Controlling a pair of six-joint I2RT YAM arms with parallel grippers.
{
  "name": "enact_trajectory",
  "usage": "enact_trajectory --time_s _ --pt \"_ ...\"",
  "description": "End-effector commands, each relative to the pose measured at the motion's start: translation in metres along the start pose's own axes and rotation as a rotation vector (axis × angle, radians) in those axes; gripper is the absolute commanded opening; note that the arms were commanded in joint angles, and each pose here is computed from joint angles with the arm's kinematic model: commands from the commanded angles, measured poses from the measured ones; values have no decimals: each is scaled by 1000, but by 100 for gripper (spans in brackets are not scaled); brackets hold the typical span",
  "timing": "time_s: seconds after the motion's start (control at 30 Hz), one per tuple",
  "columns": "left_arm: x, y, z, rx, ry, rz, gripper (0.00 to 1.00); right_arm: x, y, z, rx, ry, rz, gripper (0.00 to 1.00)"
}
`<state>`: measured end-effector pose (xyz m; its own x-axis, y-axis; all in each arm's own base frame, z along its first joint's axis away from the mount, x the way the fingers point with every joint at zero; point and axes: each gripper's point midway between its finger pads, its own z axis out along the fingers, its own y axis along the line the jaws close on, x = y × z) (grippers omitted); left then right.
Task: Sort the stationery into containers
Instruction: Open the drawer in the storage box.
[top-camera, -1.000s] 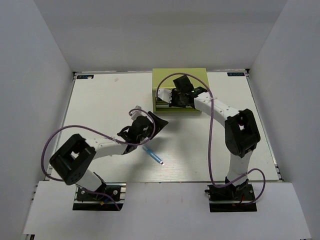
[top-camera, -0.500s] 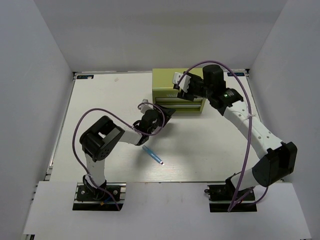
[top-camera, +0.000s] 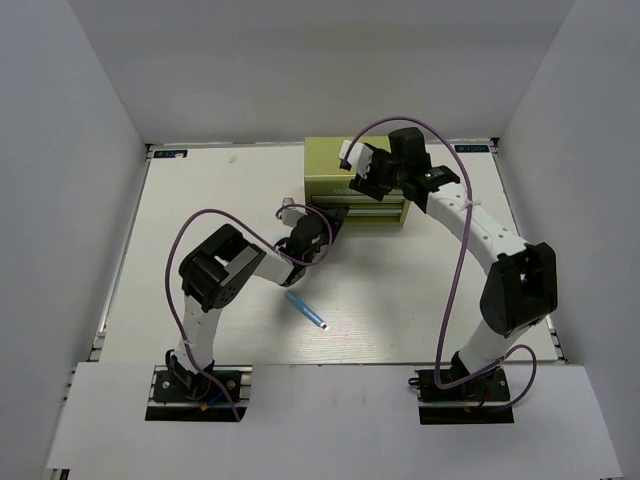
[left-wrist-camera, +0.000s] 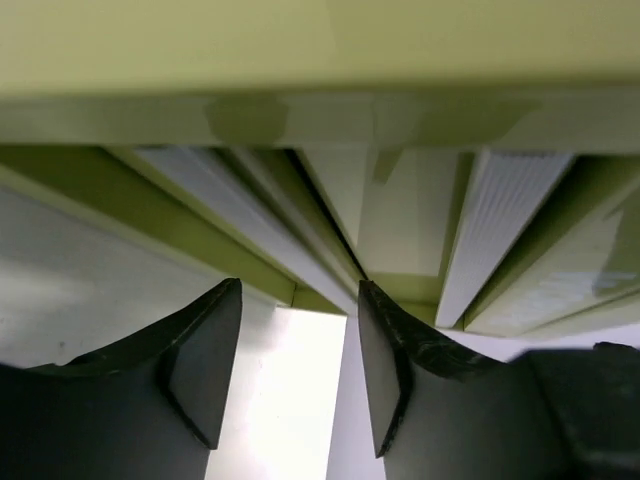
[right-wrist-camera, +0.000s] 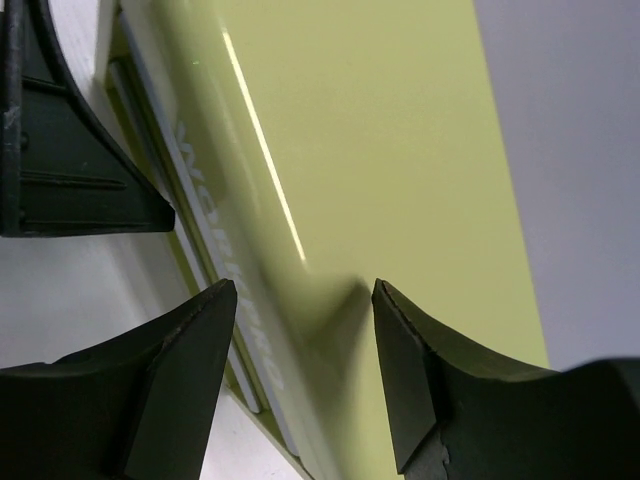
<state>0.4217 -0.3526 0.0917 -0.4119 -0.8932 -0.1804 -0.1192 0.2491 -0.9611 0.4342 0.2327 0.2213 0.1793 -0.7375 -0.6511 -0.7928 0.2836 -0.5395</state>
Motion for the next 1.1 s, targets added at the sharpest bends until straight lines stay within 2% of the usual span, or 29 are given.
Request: enact_trajectory --time_s 0.0,0.27,0.5,0.67,0.9,1.07 --pt "-10 -20 10 50 -55 -41 59 -11 -27 -7 69 -22 11 63" --pt "-11 -10 21 3 -80 -73 55 5 -24 0 42 25 31 63" --pt "-23 0 27 -49 -156 -72 51 13 -21 4 8 60 49 63" --pt "-26 -5 34 -32 -184 -100 50 20 -13 7 -35 90 63 63" --pt "-25 7 38 -55 -193 -119 32 25 -9 11 -59 113 70 63" --pt "-26 17 38 -72 -201 -111 25 28 -5 11 -76 130 70 63"
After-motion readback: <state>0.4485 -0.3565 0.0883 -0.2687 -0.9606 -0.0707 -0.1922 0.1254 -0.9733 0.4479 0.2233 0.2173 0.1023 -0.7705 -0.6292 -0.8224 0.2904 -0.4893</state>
